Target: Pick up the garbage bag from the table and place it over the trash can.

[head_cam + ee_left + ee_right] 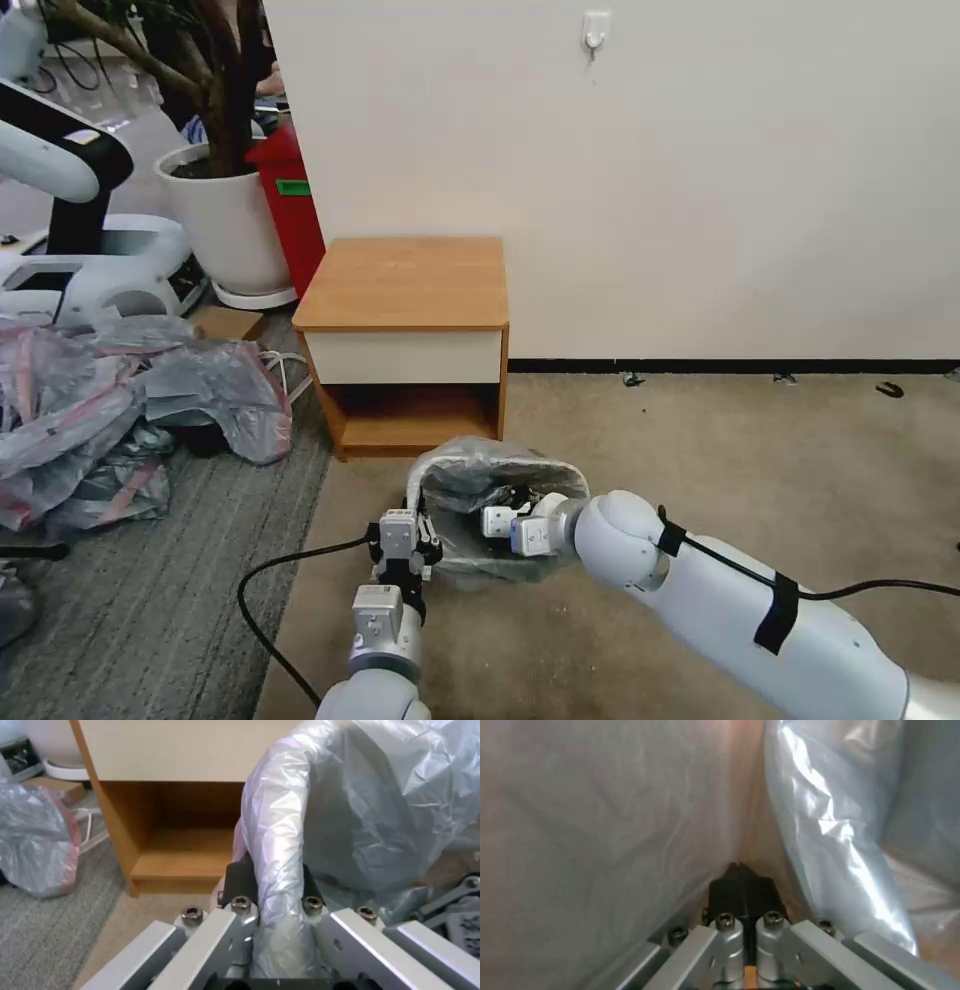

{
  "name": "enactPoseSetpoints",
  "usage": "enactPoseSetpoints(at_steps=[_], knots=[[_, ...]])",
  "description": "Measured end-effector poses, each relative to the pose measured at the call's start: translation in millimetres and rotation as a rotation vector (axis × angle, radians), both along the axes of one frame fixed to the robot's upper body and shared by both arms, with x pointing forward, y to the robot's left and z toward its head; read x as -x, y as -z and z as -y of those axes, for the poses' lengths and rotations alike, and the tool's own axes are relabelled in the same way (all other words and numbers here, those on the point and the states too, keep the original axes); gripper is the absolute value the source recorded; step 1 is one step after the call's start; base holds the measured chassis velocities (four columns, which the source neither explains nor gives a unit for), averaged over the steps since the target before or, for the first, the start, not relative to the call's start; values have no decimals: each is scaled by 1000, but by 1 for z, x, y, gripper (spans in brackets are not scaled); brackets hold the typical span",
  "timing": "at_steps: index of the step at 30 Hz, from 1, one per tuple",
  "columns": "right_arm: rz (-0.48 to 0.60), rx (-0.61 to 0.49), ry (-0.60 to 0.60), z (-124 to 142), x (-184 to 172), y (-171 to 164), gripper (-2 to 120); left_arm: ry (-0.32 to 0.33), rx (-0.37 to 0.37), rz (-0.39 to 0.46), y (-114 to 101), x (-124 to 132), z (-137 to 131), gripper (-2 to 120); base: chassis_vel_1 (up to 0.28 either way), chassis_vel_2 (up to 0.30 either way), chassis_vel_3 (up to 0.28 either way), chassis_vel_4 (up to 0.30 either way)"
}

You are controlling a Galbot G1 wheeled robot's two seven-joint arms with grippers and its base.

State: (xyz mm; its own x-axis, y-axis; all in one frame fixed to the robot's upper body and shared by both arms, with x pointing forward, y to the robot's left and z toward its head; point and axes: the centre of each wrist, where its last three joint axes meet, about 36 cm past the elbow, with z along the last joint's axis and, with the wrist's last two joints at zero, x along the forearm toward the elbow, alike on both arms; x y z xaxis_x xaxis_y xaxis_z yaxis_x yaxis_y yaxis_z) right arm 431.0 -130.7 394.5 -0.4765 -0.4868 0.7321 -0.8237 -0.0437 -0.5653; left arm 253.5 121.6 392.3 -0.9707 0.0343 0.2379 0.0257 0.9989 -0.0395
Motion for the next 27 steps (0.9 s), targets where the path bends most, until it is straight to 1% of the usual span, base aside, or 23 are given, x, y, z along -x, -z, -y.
enactPoseSetpoints(at_steps=[7, 27], knots=[[-5, 15, -5, -2, 1, 6, 0, 5, 5, -3, -1, 1, 0, 3, 0, 0, 0, 0], [-1, 45, -20, -1, 1, 9, 0, 16, 16, -6, -3, 5, 3, 3, 0, 0, 0, 0]])
